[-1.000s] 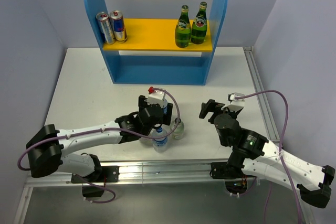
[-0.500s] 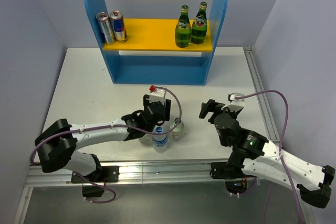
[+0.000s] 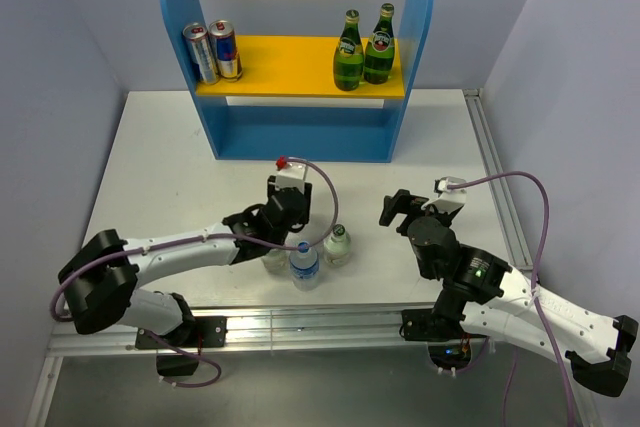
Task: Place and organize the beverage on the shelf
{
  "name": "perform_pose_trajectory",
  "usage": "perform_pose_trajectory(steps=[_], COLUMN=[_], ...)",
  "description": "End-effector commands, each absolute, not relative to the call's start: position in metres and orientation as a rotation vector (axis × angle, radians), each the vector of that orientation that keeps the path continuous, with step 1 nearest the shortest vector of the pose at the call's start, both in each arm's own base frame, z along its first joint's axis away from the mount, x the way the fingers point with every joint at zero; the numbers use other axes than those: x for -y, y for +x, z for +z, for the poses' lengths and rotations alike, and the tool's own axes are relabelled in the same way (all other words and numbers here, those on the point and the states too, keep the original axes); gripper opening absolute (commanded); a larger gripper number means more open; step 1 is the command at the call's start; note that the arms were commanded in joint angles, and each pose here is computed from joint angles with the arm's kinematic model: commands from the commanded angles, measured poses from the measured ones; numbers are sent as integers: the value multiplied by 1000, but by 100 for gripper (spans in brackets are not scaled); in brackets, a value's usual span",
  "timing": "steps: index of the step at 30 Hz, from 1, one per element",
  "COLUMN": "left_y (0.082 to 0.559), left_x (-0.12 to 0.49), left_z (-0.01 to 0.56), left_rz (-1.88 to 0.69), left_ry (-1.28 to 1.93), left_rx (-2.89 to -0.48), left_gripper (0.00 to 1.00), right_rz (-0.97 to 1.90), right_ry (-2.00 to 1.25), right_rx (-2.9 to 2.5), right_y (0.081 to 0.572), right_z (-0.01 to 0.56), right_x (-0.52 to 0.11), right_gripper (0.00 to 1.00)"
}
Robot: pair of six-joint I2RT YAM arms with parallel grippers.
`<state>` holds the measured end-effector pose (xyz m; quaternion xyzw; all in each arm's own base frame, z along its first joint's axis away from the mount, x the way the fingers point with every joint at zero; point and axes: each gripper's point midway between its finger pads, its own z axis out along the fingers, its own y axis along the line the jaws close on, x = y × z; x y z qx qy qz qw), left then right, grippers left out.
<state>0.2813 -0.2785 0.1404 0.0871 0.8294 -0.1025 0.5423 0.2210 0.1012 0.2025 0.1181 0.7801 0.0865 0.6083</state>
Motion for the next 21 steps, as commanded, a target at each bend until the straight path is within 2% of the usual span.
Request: perform_pose_trajectory(steps=[1,12,21], left_y=[312,383,426], left_x=[251,161,122], left_z=[225,280,274], left_rz=[-270,-227,-186], left_ry=[32,-165,-277], left_rx=[-1795,-1605,-1480], left_gripper=[0,0,0], right_rz=[223,232,236], right_ry=[318,303,287], right_rx=[-1770,-1772,-1779], right_y=[222,223,224], right_z=[211,212,211], right_x=[-99,-103,-107], right_gripper=[100,100,99])
